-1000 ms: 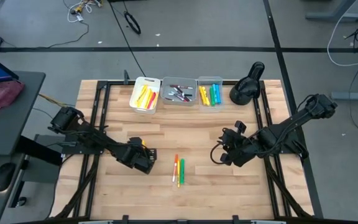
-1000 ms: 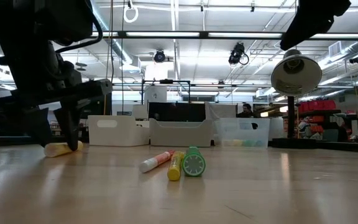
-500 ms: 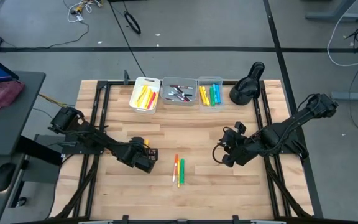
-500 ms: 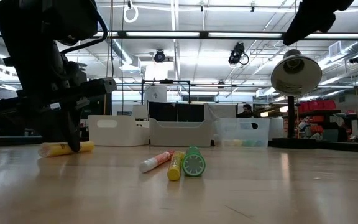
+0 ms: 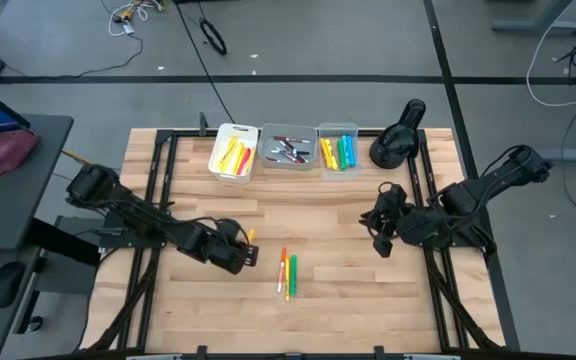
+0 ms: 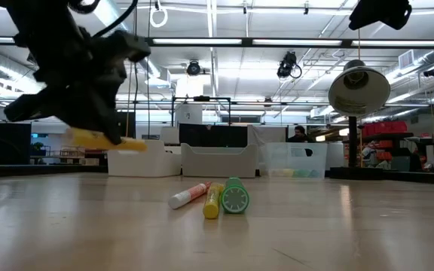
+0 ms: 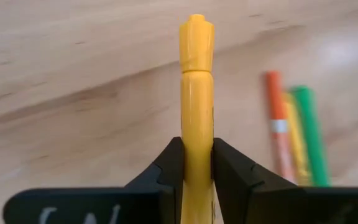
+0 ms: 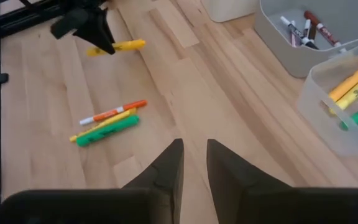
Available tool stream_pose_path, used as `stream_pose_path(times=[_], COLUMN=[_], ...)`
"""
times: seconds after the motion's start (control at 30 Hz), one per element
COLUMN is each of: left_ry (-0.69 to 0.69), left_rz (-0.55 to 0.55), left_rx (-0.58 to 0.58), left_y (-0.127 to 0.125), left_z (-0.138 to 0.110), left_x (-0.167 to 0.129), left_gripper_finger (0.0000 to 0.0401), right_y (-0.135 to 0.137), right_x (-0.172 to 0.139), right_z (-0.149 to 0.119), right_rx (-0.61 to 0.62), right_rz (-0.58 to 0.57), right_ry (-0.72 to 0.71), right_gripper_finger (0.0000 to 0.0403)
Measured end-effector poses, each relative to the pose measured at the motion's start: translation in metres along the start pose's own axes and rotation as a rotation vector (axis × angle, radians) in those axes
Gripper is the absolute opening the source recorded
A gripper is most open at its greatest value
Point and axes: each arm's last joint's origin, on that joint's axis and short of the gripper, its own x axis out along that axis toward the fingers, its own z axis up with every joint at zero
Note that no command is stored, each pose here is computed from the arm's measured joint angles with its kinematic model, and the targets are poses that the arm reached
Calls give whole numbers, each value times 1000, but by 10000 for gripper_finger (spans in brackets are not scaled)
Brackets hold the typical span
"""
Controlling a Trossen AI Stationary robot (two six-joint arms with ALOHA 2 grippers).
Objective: Pick & Place Markers
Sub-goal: Put the yellow highlighter pen into the transparent bin
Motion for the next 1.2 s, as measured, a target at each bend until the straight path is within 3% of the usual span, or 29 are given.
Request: stream_pose_path(times=[0.23, 0.53, 0.73, 0.87, 1.03, 1.2], left_ry=[-91, -239, -339, -414, -484, -491], left_rz=[-125, -275, -471, -589, -709, -717], left_rx=[85, 280, 413, 445, 476, 490], left_y=[-31, -90, -126, -141, -151, -155], left_z=[22, 77, 107, 120, 125, 123], left_x=[-17, -57, -93, -111, -121, -114], left_gripper_finger=[66, 66, 66, 66, 66, 66], right_y=[-1, -5, -9, -3, 9, 14], right_x=[0, -9, -32, -40, -24, 4], right_z=[2, 6, 23, 38, 58, 80], right_rx=[16, 68, 178, 166, 167, 233], right_rz=[29, 73, 232, 320, 321, 330], right_ry=[15, -30, -206, -352, -478, -559], right_gripper_finger=[95, 140, 175, 208, 247, 272])
